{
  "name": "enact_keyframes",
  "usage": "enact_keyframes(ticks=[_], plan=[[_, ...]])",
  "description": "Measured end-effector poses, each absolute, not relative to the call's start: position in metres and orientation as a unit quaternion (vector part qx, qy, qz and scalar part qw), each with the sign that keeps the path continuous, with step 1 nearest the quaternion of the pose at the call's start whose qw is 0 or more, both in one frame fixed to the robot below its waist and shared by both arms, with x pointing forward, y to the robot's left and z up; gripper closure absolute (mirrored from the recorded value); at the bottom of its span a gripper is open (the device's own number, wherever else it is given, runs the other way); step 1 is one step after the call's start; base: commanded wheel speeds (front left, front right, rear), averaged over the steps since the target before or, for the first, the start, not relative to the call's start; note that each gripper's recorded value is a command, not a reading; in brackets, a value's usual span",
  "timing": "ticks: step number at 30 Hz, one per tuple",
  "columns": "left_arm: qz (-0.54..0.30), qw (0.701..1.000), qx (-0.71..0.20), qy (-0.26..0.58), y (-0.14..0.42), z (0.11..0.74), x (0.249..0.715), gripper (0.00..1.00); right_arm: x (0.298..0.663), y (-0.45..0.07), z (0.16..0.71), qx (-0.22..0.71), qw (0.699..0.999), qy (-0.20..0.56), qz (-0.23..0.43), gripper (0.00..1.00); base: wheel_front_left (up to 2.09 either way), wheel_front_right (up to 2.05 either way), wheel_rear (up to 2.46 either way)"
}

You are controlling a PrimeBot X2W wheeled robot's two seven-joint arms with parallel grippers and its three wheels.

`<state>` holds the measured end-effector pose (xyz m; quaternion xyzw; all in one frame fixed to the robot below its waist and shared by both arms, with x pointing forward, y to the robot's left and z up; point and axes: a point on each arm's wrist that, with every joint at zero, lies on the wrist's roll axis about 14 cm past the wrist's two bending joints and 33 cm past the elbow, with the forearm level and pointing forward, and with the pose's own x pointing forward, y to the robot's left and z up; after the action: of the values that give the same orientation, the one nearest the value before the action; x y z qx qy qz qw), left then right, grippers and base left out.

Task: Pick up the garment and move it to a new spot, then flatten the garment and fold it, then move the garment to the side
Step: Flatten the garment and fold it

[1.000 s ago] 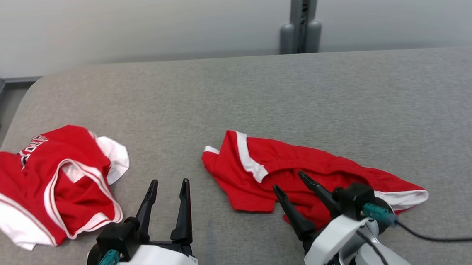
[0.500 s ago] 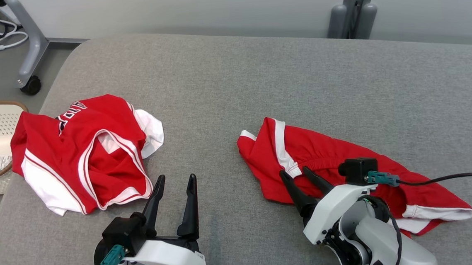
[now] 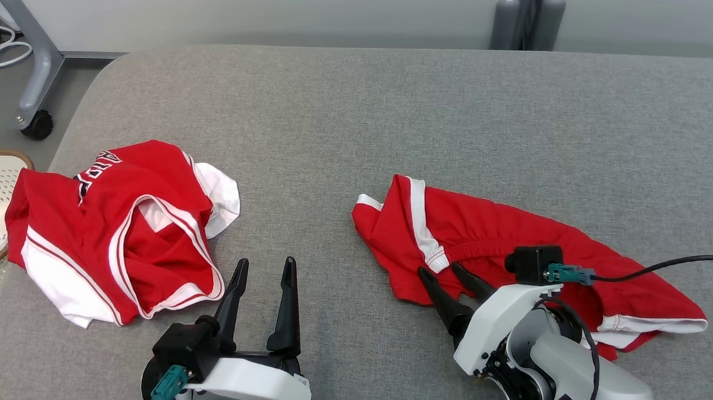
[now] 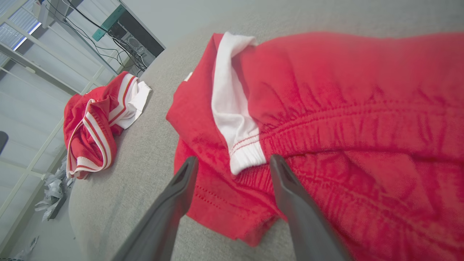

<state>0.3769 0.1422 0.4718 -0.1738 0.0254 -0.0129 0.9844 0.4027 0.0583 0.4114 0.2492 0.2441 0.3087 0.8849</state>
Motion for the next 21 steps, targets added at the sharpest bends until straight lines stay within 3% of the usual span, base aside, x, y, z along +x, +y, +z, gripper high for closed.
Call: enact_keyframes(ticks=[17,18,20,21], plan=[[-0.015,0.984,-0.175,0.024,0.142,0.474,0.375,0.0,0.405,0.065,0.42,0.265,0.879,0.244,0.311,0.0,0.0,0.0,0.0],[-0.013,0.984,-0.175,0.023,0.143,0.474,0.374,0.0,0.406,0.067,0.421,0.264,0.879,0.243,0.314,0.39,0.0,0.0,0.0],[-0.009,0.984,-0.174,0.023,0.146,0.473,0.373,0.0,0.408,0.07,0.423,0.264,0.879,0.241,0.317,1.0,0.0,0.0,0.0],[-0.007,0.985,-0.174,0.023,0.147,0.473,0.372,0.0,0.41,0.072,0.425,0.265,0.878,0.239,0.319,1.0,0.0,0.0,0.0]])
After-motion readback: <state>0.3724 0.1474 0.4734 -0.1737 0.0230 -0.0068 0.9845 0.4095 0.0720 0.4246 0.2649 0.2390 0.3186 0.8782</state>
